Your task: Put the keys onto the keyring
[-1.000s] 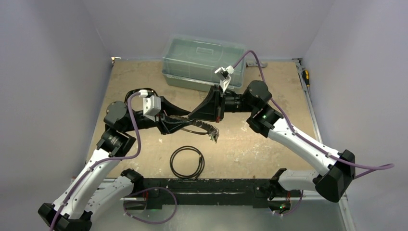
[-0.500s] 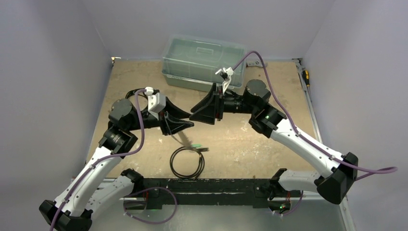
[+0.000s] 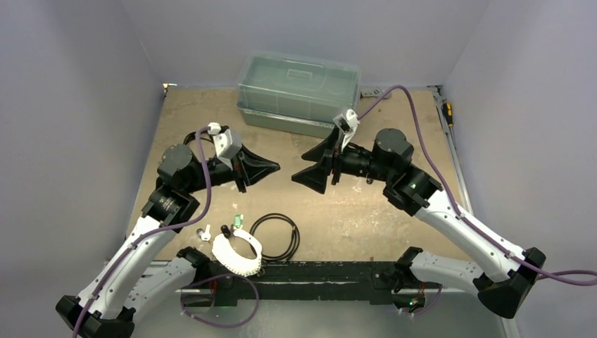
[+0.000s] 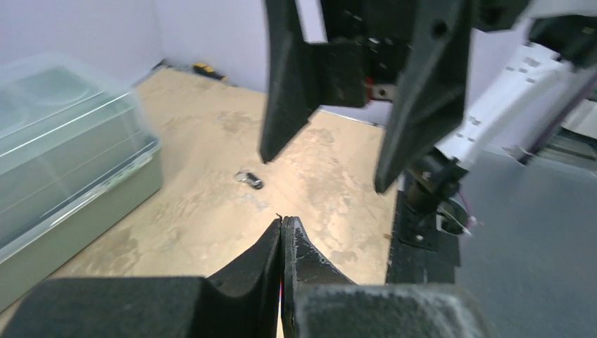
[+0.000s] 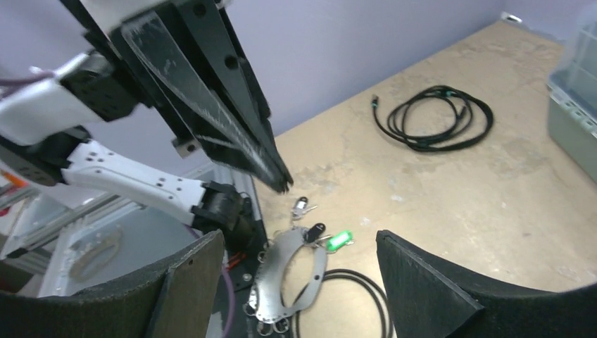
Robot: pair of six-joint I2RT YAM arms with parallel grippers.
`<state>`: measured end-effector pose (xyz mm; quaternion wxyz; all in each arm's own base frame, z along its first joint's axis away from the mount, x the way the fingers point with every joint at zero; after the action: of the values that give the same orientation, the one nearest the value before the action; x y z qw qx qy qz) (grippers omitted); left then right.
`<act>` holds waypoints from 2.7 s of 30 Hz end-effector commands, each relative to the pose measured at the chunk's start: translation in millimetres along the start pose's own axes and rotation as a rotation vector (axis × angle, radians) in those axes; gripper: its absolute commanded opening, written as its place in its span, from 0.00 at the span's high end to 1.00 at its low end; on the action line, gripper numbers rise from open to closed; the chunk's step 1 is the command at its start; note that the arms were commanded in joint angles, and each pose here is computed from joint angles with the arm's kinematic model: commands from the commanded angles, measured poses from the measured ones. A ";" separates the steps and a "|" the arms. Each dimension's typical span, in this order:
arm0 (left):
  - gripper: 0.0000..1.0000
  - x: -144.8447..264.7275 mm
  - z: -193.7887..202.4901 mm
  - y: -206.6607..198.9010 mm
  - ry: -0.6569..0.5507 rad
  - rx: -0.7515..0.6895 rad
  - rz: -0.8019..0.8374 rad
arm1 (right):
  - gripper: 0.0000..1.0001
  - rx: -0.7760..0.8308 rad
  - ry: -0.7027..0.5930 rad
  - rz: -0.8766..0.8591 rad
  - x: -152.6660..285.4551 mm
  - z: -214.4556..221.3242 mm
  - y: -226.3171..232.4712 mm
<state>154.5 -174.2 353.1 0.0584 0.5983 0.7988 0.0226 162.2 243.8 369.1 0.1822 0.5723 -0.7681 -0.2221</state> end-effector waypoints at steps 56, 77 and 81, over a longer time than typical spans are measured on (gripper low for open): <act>0.27 123.2 4.8 71.6 0.202 -0.026 -1.411 | 1.00 0.153 0.672 0.524 -160.8 257.7 -28.9; 0.27 116.0 10.1 73.3 0.219 -0.018 -1.368 | 1.00 0.206 0.480 0.847 -110.4 154.1 -166.0; 0.28 113.5 11.8 73.9 0.227 -0.017 -1.352 | 1.00 0.177 0.512 0.916 -97.1 162.4 -197.2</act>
<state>192.0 -41.5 345.0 -0.0174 -0.0511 0.9977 0.0420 246.2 314.3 127.7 0.4077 0.2328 -0.8779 0.0946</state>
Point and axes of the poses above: each gripper's point midway between its finger pads, its own x axis back along the fingers, its own y axis along the line the jaws close on, z = x × y, the point moved 7 cm from there along x, back along the fingers, and after that the axes turned 12 degrees about -x, right-handed, at the moved point
